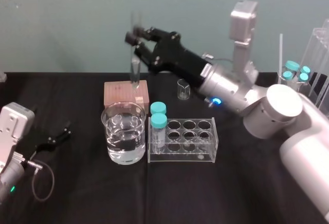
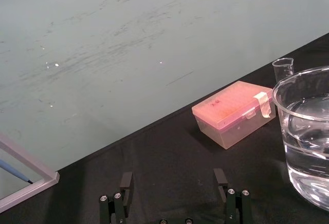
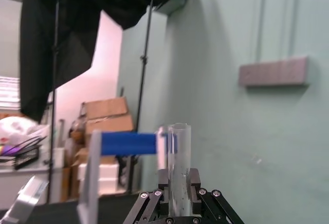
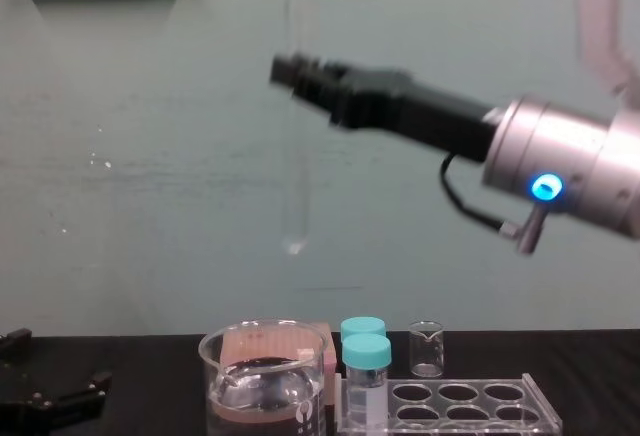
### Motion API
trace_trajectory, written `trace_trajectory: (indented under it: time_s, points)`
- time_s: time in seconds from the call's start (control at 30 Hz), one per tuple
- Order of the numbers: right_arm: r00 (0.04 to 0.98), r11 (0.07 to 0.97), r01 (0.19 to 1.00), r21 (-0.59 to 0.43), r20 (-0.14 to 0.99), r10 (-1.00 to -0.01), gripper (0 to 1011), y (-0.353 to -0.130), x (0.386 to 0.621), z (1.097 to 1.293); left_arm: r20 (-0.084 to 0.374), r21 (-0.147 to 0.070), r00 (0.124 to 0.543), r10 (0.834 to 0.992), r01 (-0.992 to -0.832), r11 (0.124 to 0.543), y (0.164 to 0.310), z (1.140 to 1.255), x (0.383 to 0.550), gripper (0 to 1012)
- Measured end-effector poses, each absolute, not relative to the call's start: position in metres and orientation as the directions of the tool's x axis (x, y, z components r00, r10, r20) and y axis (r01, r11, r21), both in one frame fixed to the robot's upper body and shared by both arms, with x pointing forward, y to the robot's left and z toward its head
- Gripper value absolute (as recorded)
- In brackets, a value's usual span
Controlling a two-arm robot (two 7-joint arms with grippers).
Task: Hold the test tube with one hand and immerse one end into the beaker, then return it to the test tube rack.
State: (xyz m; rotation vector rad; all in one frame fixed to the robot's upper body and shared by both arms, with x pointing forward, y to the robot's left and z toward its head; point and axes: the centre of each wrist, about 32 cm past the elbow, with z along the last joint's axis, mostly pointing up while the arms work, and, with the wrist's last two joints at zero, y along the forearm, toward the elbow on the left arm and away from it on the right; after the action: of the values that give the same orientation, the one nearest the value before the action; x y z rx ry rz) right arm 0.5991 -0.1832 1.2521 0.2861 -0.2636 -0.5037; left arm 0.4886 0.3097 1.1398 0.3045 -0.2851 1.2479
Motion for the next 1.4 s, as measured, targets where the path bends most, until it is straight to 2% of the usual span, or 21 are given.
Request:
trace_trajectory:
  time_s: [0.1, 0.27, 0.43, 0.5, 0.9, 1.13, 1.4]
  points:
    - [0.822, 0.818, 0.455, 0.352, 0.188, -0.538, 227, -0.191, 0.596, 1.258, 0.374, 0.070, 0.292, 0.880, -0.955, 0.287, 0.310, 1.140, 0.489, 1000]
    - [0.747, 0.754, 0.541, 0.372, 0.200, -0.634, 227, -0.217, 0.589, 1.261, 0.374, 0.070, 0.292, 0.880, -0.955, 0.287, 0.310, 1.140, 0.489, 1000]
    - [0.686, 0.700, 0.619, 0.356, 0.188, -0.703, 226, -0.239, 0.580, 1.254, 0.374, 0.070, 0.292, 0.880, -0.955, 0.287, 0.310, 1.140, 0.489, 1000]
    - [0.657, 0.670, 0.666, 0.327, 0.167, -0.735, 226, -0.249, 0.573, 1.244, 0.374, 0.070, 0.292, 0.880, -0.955, 0.287, 0.310, 1.140, 0.489, 1000]
    - [0.613, 0.617, 0.753, 0.228, 0.099, -0.784, 227, -0.264, 0.548, 1.198, 0.374, 0.070, 0.292, 0.880, -0.955, 0.287, 0.310, 1.140, 0.489, 1000]
    - [0.594, 0.597, 0.777, 0.198, 0.081, -0.800, 227, -0.268, 0.542, 1.183, 0.374, 0.070, 0.292, 0.880, -0.955, 0.287, 0.310, 1.140, 0.489, 1000]
    - [0.581, 0.582, 0.783, 0.217, 0.076, -0.810, 227, -0.268, 0.542, 1.178, 0.374, 0.070, 0.292, 0.880, -0.955, 0.287, 0.310, 1.140, 0.489, 1000]
